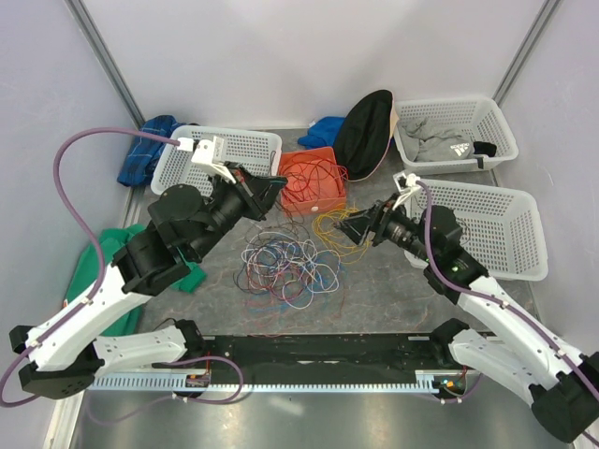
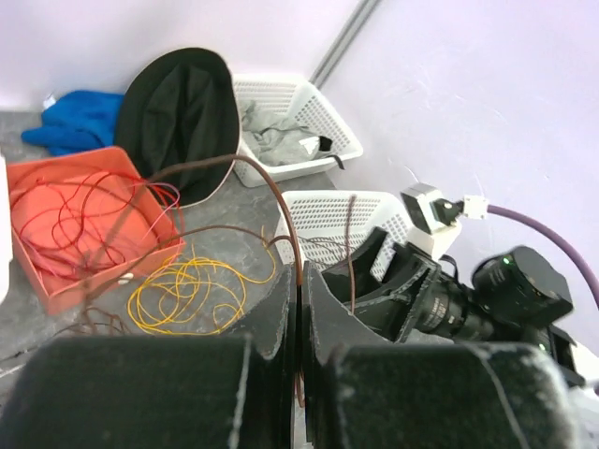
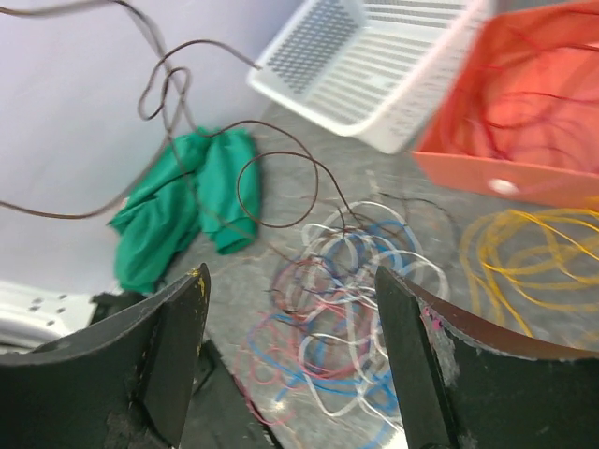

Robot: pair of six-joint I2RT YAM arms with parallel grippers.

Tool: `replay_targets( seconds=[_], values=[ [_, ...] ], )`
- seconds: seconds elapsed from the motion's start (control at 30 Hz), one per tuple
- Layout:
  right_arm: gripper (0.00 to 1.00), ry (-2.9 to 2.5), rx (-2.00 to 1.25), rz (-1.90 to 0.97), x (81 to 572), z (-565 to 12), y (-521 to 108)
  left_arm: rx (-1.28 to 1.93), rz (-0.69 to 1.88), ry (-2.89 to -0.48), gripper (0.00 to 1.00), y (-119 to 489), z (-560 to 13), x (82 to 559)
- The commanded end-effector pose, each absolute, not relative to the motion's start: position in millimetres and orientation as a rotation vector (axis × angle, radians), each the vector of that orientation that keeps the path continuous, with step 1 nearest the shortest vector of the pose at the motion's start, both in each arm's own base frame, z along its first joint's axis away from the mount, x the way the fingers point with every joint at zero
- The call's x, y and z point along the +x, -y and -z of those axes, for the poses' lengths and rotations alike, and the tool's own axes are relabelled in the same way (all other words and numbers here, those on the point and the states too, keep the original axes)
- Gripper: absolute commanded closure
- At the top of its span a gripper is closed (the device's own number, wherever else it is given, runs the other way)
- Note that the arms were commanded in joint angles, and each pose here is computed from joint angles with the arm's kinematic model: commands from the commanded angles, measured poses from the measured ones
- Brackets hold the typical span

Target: Untangle the cables

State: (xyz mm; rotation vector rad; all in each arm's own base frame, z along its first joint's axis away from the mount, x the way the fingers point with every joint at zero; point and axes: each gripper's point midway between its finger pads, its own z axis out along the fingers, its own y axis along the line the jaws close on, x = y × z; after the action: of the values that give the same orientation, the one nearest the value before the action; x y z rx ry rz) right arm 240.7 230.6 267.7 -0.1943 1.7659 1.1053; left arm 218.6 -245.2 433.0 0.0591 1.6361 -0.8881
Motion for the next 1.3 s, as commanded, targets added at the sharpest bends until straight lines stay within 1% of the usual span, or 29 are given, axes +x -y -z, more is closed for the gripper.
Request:
replay_targets(
  seconds=[0.0, 0.17, 0.4, 0.6, 0.7, 0.73, 0.8, 0.83, 0.9, 0.93, 1.0, 1.03, 1.1, 1.13, 1.17, 1.2, 1.27],
  values=[
    [0.21, -1.542, -0.332, -1.248, 224.7, -340.2, -264.9, 0.221, 0.801, -1.689, 0.98, 249.0, -419.6, 215.5],
    [0.21, -1.483, -0.360, -1.286, 219.6, -352.1, -293.1, 0.242, 0.810, -1.680, 0.98, 250.5, -424.8, 213.2],
    [0.20, -1.483, -0.268, -1.173, 248.7, -342.9, -293.7, 0.256, 0.843, -1.673, 0.98, 248.1, -431.0, 205.2],
    [0.20, -1.456, -0.233, -1.145, 271.1, -330.6, -304.0, 0.283, 0.918, -1.667, 0.98, 252.2, -437.8, 193.7],
    [0.20, -1.417, -0.218, -1.165, 277.1, -333.5, -310.8, 0.288, 0.932, -1.672, 0.98, 251.8, -437.5, 190.4],
    [0.22, -1.372, -0.218, -1.187, 276.9, -342.7, -312.8, 0.286, 0.938, -1.672, 0.98, 251.4, -438.1, 189.3],
    [0.28, -1.351, -0.221, -1.212, 279.4, -343.6, -319.4, 0.284, 0.945, -1.672, 0.98, 250.7, -438.4, 188.0],
    [0.38, -1.298, -0.213, -1.241, 278.0, -354.5, -320.0, 0.283, 0.946, -1.675, 0.98, 250.1, -437.3, 187.4],
    [0.52, -1.263, -0.212, -1.260, 277.2, -358.7, -320.5, 0.278, 0.945, -1.678, 0.98, 248.5, -435.8, 186.8],
    [0.65, -1.227, -0.201, -1.276, 275.2, -366.2, -318.4, 0.275, 0.948, -1.677, 0.98, 247.3, -435.6, 185.9],
    [0.74, -1.186, -0.188, -1.289, 270.2, -370.8, -313.3, 0.265, 0.949, -1.677, 0.98, 242.7, -432.7, 183.8],
    [0.80, -1.163, -0.184, -1.295, 268.4, -374.3, -311.4, 0.257, 0.951, -1.679, 0.98, 241.2, -431.6, 183.1],
    [0.87, -1.151, -0.177, -1.304, 264.8, -377.0, -308.0, 0.248, 0.945, -1.681, 0.98, 236.7, -427.4, 181.9],
    [0.93, -1.150, -0.175, -1.308, 263.1, -375.2, -307.0, 0.243, 0.945, -1.679, 0.98, 235.4, -426.8, 181.6],
    [0.96, -1.147, -0.167, -1.312, 262.3, -375.9, -305.1, 0.241, 0.940, -1.685, 0.98, 234.2, -423.1, 181.4],
    [0.99, -1.137, -0.160, -1.312, 259.8, -378.8, -301.8, 0.235, 0.945, -1.679, 0.98, 231.1, -424.2, 179.5],
    [1.00, -1.145, -0.156, -1.305, 257.9, -375.0, -298.4, 0.231, 0.940, -1.680, 0.98, 228.1, -421.5, 178.7]
  ],
)
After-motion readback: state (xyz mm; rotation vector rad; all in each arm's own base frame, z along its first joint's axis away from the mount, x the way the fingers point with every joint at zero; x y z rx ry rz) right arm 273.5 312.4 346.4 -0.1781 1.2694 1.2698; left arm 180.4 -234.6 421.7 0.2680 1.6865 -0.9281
